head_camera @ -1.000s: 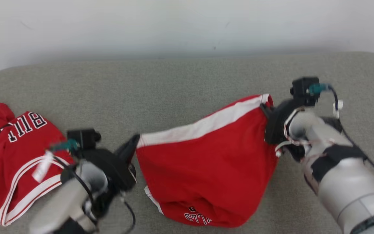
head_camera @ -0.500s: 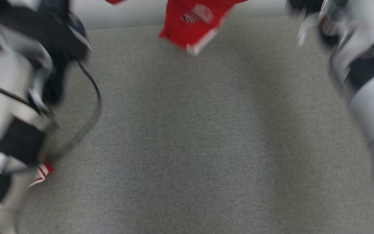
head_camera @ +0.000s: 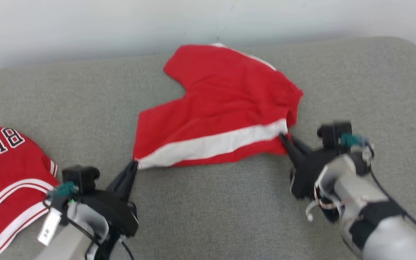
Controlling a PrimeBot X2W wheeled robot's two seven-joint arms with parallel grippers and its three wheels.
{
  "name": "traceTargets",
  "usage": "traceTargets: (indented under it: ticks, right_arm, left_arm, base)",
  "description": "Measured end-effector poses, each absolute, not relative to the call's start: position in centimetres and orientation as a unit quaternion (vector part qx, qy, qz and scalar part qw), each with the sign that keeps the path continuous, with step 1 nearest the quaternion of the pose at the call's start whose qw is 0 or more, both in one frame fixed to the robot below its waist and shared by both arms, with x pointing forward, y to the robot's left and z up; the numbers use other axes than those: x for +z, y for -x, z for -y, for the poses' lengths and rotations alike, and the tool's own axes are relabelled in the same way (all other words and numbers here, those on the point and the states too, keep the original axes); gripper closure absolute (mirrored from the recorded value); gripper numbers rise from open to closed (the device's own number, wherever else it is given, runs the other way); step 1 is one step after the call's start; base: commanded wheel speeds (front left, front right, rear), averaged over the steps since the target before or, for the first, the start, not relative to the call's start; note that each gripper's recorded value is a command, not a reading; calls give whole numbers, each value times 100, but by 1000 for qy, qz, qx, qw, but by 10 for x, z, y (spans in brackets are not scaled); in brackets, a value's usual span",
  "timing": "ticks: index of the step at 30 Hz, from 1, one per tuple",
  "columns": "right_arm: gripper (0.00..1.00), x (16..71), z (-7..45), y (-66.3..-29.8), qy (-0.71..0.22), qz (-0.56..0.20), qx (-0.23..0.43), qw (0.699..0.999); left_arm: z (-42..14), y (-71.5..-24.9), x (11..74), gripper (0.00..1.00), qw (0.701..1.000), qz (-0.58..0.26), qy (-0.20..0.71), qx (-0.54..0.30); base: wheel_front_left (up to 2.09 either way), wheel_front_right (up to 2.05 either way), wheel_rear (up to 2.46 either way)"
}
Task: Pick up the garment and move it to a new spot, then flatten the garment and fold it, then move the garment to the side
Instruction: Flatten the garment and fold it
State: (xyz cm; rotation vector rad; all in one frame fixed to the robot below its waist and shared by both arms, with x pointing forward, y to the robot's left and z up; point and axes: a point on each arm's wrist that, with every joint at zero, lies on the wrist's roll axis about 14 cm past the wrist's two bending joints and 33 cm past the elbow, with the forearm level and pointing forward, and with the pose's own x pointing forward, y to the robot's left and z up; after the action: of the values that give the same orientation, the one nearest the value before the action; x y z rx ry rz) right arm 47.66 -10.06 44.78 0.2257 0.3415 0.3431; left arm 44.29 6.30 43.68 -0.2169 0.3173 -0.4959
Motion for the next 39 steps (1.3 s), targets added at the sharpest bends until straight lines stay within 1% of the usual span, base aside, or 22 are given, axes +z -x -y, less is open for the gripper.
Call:
traceTargets:
  ticks: [4,11,16,19,24,25,26,27,28,39]
  right_arm:
    - [100,431,105,-445,-118,-186,170,960]
    - [100,415,120,-406,-112,-207,171,957]
    - [100,410,124,-391,-122,-218,170,953]
    - [100,409,130,-388,-113,-222,169,954]
    - [100,401,130,-378,-128,-237,166,949]
    - [64,401,129,-377,-128,-238,166,948]
    - [17,401,129,-377,-129,-237,167,948]
    - [0,402,129,-378,-132,-236,166,948]
    - [0,403,129,-378,-136,-235,165,948]
    - [0,431,131,-389,-153,-184,169,956]
  left_arm:
    - [-59,-420,428,100,948,-169,87,-256]
    - [-70,-387,415,100,949,-190,98,-231]
    - [-78,-373,407,100,950,-200,105,-214]
    - [-70,-372,411,100,950,-196,110,-218]
    - [-57,-371,413,100,948,-193,121,-222]
    - [-57,-371,413,100,949,-193,121,-220]
    - [-58,-371,412,94,949,-194,119,-218]
    - [-59,-372,412,17,950,-193,118,-214]
    - [-60,-372,412,0,951,-193,117,-211]
    - [-67,-383,439,0,963,-144,120,-193]
  base:
    - [0,0,0]
    - [0,0,0]
    - [0,0,0]
    - [0,0,0]
    - [0,0,0]
    - [0,0,0]
    - [0,0,0]
    - [0,0,0]
    - [0,0,0]
    - [0,0,0]
